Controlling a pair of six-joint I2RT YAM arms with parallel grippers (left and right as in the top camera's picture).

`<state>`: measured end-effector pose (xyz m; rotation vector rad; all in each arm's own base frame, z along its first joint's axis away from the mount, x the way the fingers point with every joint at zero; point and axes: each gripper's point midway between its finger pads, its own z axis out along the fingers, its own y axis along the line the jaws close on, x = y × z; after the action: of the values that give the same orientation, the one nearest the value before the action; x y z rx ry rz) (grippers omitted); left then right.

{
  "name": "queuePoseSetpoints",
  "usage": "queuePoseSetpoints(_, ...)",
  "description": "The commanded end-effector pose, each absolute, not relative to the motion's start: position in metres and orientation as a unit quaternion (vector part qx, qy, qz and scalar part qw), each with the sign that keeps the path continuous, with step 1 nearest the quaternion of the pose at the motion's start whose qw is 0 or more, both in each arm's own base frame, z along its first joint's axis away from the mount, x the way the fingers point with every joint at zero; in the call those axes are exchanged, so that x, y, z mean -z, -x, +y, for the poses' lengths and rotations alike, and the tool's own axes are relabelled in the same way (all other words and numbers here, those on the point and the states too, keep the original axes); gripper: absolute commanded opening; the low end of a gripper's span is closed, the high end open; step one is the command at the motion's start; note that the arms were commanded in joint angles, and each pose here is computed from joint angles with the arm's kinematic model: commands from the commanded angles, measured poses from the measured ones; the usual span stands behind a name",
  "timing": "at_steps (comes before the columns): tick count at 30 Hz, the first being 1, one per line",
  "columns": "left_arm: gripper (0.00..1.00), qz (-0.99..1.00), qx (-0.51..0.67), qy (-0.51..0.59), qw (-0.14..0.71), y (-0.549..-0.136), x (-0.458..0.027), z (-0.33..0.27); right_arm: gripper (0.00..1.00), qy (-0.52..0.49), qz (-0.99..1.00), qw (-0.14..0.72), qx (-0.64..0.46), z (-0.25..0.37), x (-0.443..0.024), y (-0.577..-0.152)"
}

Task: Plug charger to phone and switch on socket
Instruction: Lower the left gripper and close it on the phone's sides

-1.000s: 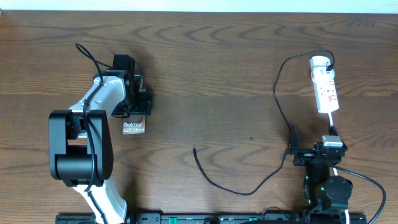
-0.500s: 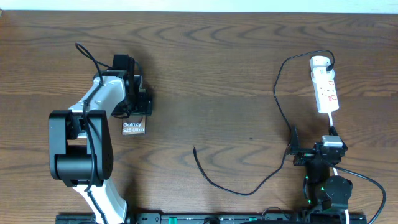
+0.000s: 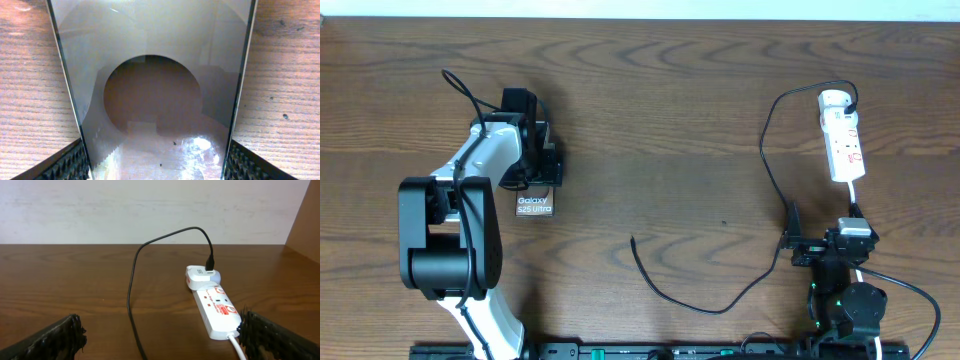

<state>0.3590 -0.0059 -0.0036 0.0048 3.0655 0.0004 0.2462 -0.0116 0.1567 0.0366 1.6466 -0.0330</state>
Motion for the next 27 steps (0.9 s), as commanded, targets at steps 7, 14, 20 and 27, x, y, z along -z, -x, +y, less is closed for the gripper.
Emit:
queuePoseSetpoints(7, 0.64, 1.000, -0.006, -0.004, 0.007, -0.3429, 0.0177, -0.0037, 0.99, -0.020, 0.733, 0.679, 0.014, -0.0126, -0.1561, -0.2460)
queuePoseSetpoints(14, 0.52, 1.000, -0.006, -0.004, 0.007, -0.3429, 0.0177, -0.0037, 0.99, -0.020, 0.733, 0.679, 0.014, -0.0126, -0.1561, -0.2460)
queuePoseSetpoints(20, 0.14, 1.000, -0.006, -0.004, 0.007, -0.3429, 0.0177, -0.0037, 0.99, -0.020, 0.733, 0.679, 0.014, -0.0126, -0.1561, -0.2460)
queuePoseSetpoints(27, 0.07, 1.000, -0.006, -0.004, 0.007, -0.3429, 0.0177, -0.0037, 0.99, -0.020, 0.733, 0.679, 0.014, -0.0126, -0.1561, -0.2460)
